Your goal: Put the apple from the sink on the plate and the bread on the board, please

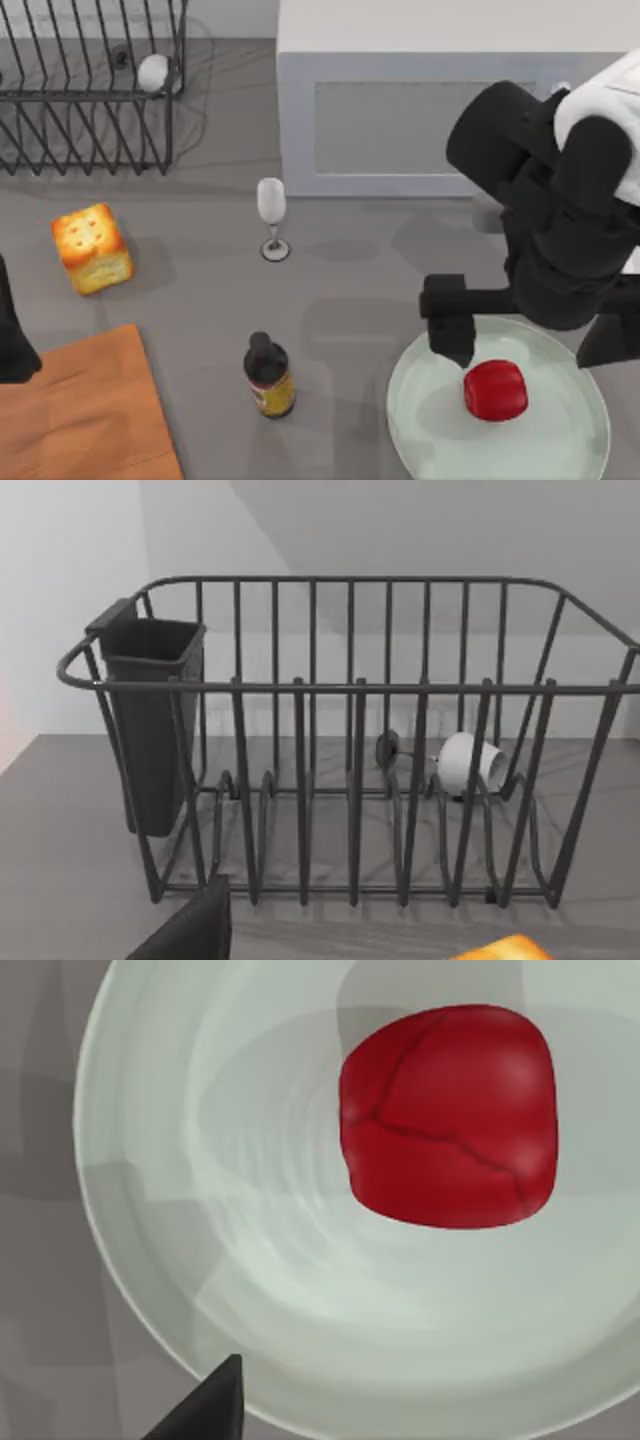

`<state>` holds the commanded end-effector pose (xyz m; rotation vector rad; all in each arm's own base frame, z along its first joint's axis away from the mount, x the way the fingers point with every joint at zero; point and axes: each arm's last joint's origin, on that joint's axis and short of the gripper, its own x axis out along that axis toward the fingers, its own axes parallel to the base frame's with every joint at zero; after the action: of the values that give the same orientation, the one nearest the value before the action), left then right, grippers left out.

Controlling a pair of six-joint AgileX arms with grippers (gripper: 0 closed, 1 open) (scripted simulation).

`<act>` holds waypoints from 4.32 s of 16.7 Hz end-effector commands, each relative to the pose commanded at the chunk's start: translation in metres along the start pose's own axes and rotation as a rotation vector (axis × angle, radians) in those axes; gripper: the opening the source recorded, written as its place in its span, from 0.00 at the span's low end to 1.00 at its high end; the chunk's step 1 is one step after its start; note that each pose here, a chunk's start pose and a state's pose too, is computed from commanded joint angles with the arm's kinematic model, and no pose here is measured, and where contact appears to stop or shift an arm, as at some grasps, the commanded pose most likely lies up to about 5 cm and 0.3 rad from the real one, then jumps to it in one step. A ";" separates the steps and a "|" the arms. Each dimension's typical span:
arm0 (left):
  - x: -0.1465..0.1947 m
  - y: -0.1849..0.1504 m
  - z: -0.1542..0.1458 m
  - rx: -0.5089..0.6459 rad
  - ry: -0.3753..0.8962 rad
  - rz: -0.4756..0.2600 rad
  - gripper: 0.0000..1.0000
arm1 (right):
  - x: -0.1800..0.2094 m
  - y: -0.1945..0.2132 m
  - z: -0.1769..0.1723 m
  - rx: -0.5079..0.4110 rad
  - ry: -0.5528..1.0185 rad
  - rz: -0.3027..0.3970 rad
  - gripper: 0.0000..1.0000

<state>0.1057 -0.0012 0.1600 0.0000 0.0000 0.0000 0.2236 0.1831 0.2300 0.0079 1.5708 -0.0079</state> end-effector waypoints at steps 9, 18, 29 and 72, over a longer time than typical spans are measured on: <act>0.000 0.000 0.000 0.000 0.000 0.000 1.00 | -0.012 -0.043 -0.013 -0.001 -0.181 0.122 1.00; 0.000 0.000 0.000 0.000 0.000 0.000 1.00 | 0.001 -0.137 -0.073 -0.005 -0.822 0.265 1.00; 0.000 0.000 0.000 0.000 0.000 0.000 1.00 | 0.068 -0.185 -0.116 -0.008 -1.556 0.020 1.00; 0.284 -0.045 0.019 0.870 1.392 -0.871 1.00 | 0.070 -0.185 -0.116 -0.008 -1.571 0.008 1.00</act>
<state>0.3898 -0.0465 0.1786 0.8698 1.3919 -0.8713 0.1057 -0.0012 0.1600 0.0000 0.0000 0.0000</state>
